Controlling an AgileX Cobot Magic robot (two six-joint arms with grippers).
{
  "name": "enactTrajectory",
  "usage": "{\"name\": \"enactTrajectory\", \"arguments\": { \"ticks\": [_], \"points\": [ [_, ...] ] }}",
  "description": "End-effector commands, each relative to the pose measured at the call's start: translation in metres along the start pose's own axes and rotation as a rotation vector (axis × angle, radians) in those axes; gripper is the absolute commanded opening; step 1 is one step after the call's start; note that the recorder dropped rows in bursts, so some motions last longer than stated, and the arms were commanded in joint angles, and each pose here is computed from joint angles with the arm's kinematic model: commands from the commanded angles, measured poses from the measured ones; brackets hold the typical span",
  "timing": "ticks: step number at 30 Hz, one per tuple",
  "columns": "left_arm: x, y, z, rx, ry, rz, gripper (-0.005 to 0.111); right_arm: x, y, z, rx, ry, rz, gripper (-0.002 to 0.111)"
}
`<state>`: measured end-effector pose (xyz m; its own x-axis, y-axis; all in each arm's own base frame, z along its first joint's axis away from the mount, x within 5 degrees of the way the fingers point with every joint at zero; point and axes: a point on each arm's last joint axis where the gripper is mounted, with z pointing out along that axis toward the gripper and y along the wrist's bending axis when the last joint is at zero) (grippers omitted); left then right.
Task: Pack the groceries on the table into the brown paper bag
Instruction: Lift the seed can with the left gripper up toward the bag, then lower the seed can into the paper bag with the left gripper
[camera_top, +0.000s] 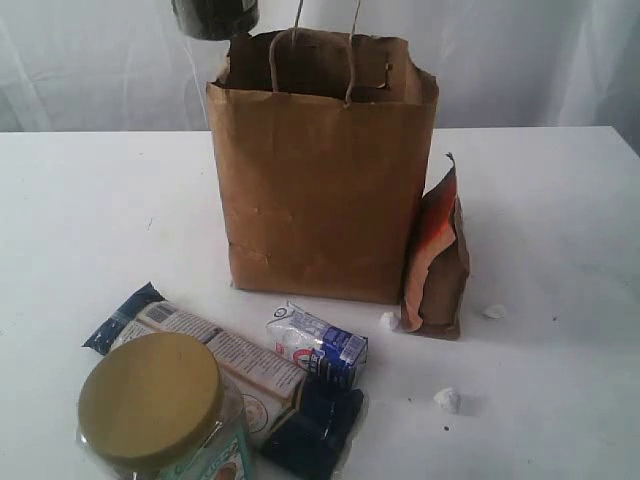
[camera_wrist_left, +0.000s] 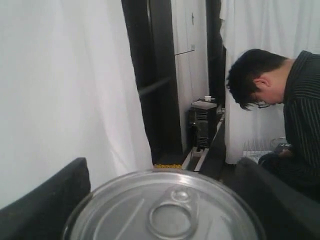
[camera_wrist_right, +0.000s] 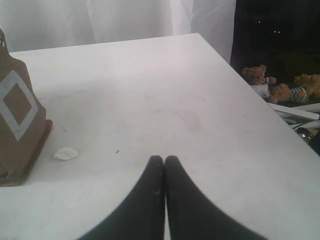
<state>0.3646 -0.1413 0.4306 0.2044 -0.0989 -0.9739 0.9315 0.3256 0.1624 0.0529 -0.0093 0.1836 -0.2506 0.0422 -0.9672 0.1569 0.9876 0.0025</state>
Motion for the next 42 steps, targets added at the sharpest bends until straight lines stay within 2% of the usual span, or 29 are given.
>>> {"name": "enactTrajectory", "arguments": {
  "ticks": [1, 4, 10, 16, 23, 32, 42],
  "points": [
    [-0.003, -0.006, 0.0, 0.107, -0.09, 0.026, 0.0, 0.001, 0.0, 0.0, -0.001, -0.002, -0.01, 0.0],
    [0.01, -0.006, 0.002, 0.18, -0.101, 0.007, 0.0, 0.001, 0.0, 0.0, -0.001, -0.002, -0.01, 0.0],
    [0.024, 0.001, 0.005, 0.174, -0.094, 0.029, 0.0, 0.001, 0.0, 0.0, -0.001, -0.002, -0.01, 0.0],
    [0.019, 0.004, 0.014, 0.189, -0.111, 0.06, 0.0, 0.001, 0.0, 0.0, -0.001, -0.002, -0.01, 0.0],
    [0.022, -0.006, 0.03, 0.235, -0.121, 0.059, 0.0, 0.001, 0.0, 0.0, -0.001, -0.002, -0.01, 0.0],
    [0.022, -0.006, 0.03, 0.234, -0.123, 0.075, 0.0, 0.001, 0.0, 0.0, -0.001, -0.002, -0.01, 0.0],
    [0.022, -0.006, 0.028, 0.256, -0.126, 0.041, 0.0, 0.001, 0.0, 0.0, 0.0, -0.002, -0.012, 0.0]
  ]
}}
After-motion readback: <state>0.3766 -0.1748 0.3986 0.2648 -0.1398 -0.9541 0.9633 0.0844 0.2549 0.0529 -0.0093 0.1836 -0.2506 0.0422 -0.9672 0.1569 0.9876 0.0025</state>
